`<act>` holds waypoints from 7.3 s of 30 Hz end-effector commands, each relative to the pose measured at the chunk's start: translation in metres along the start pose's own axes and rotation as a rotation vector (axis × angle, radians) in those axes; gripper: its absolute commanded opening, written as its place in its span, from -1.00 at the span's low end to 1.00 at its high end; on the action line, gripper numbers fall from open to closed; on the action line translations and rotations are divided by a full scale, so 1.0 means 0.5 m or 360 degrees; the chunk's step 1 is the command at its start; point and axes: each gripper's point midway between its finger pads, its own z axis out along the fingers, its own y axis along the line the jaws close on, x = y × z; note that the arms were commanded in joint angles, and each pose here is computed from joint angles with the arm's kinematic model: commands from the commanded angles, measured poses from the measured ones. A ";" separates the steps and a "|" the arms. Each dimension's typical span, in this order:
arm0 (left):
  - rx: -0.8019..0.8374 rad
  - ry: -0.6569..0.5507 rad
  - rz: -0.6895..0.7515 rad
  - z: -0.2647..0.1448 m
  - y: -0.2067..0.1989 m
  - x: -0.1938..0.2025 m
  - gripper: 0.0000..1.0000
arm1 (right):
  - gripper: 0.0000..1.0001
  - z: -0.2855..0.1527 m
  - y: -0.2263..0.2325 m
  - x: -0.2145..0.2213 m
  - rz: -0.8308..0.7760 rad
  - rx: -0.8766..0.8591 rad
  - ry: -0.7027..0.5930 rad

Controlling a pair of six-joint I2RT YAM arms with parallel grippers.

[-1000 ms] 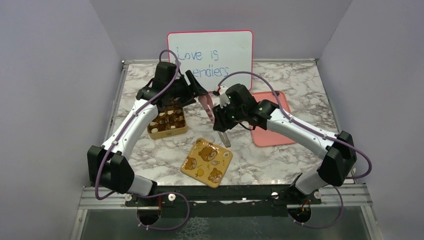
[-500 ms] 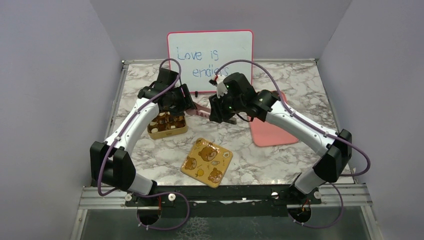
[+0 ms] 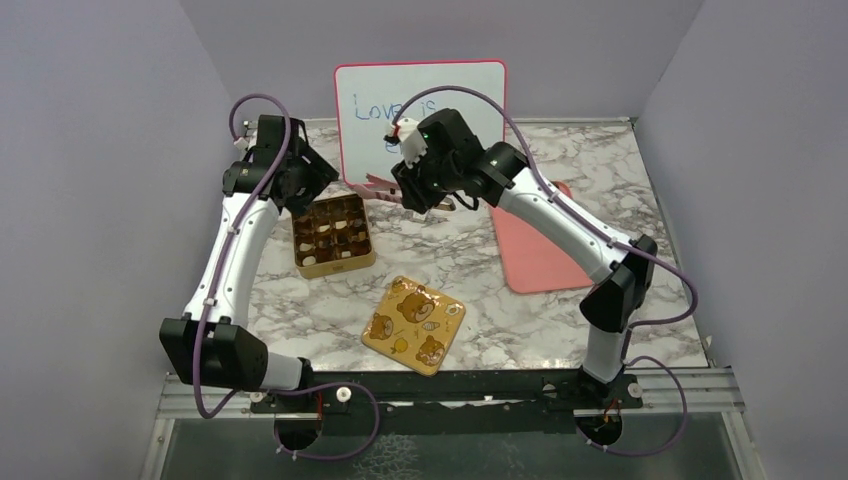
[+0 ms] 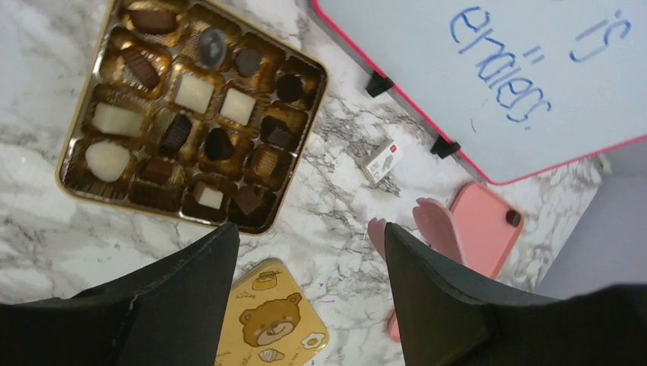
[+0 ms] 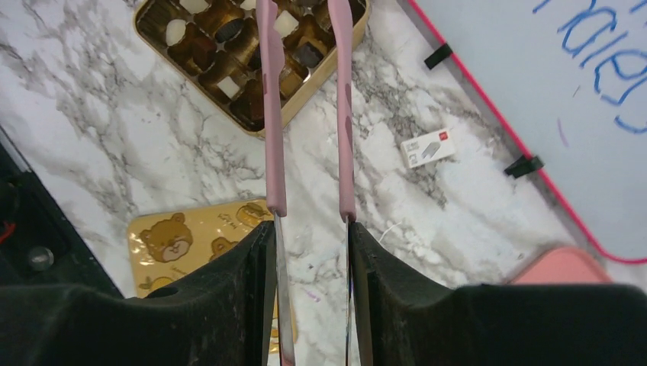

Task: Pack the chocolate
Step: Pick up the clamp at the center of the board, then adjust the packing box at the center of the board.

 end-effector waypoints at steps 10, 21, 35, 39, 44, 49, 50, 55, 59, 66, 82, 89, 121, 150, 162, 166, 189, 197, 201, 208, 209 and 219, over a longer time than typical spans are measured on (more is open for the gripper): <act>-0.1196 -0.0212 -0.0617 -0.041 0.302 0.060 0.24 | -0.16 0.118 -0.017 0.016 -0.0292 -0.0084 0.0170; -0.0512 0.0039 0.0095 0.051 0.190 0.079 0.32 | -0.17 0.093 -0.008 0.088 -0.0034 -0.0033 0.0293; 0.0025 0.0541 0.0644 0.017 0.134 0.272 0.34 | -0.19 0.005 -0.021 0.164 0.0288 0.0105 0.0107; -0.0347 0.0317 0.0186 0.052 0.207 0.183 0.33 | -0.20 0.012 -0.028 0.107 0.0244 0.0106 0.0055; -0.0759 0.0057 -0.0501 0.042 0.288 0.139 0.11 | -0.21 0.027 -0.027 0.052 0.0237 0.0079 0.0021; -0.0751 -0.0120 -0.0958 0.065 0.292 0.132 -0.12 | -0.21 0.032 -0.013 0.034 0.0247 0.0008 -0.0006; -0.0752 -0.0130 -0.1015 0.071 0.289 0.129 -0.14 | -0.21 0.029 -0.010 0.031 0.0246 -0.0003 -0.0012; -0.0815 -0.0120 -0.1117 0.093 0.299 0.141 -0.22 | -0.21 0.021 -0.006 0.027 0.0235 -0.0021 -0.0023; -0.0889 -0.0090 -0.1114 0.109 0.320 0.161 -0.26 | -0.21 0.017 -0.006 0.031 0.0221 -0.0020 -0.0022; -0.0904 -0.0028 -0.1068 0.137 0.325 0.186 -0.28 | -0.21 0.015 -0.005 0.034 0.0192 -0.0032 -0.0007; -0.0883 -0.0034 -0.0844 0.159 0.339 0.204 -0.54 | -0.21 0.017 0.008 0.022 0.0142 -0.0086 0.0099; -0.0857 0.0012 -0.0624 0.136 0.366 0.232 -0.80 | -0.21 0.029 0.026 0.059 0.0089 -0.0042 0.0344; -0.0693 -0.0167 -0.0087 0.124 0.328 0.178 -0.83 | -0.23 0.097 0.112 0.203 0.0025 -0.0186 0.0824; -0.0676 -0.0215 -0.0017 0.126 0.308 0.167 -0.81 | -0.30 0.076 0.051 0.202 0.0167 0.0201 0.0912; -0.0662 -0.0218 0.0006 0.125 0.303 0.170 -0.80 | -0.30 0.073 0.130 0.174 0.0229 -0.0170 0.0819; -0.0661 -0.0226 0.0013 0.124 0.302 0.168 -0.80 | -0.29 0.071 0.124 0.196 0.0232 -0.0138 0.0873; -0.0648 -0.0223 0.0026 0.128 0.297 0.170 -0.79 | -0.25 0.092 0.105 0.227 0.0179 -0.0078 0.0994; -0.0647 -0.0223 0.0043 0.129 0.295 0.172 -0.79 | -0.25 0.098 0.098 0.226 0.0168 -0.0050 0.0991; -0.0642 -0.0222 0.0053 0.130 0.292 0.173 -0.79 | -0.25 0.103 0.094 0.226 0.0158 -0.0032 0.0989; -0.0631 -0.0230 0.0063 0.131 0.285 0.171 -0.79 | -0.25 0.106 0.104 0.232 0.0172 -0.0076 0.1009; -0.0629 -0.0231 0.0065 0.131 0.284 0.170 -0.79 | -0.25 0.107 0.104 0.237 0.0174 -0.0078 0.1022; -0.0607 -0.0233 0.0086 0.135 0.274 0.174 -0.78 | -0.20 0.120 0.118 0.264 0.0197 -0.0144 0.1096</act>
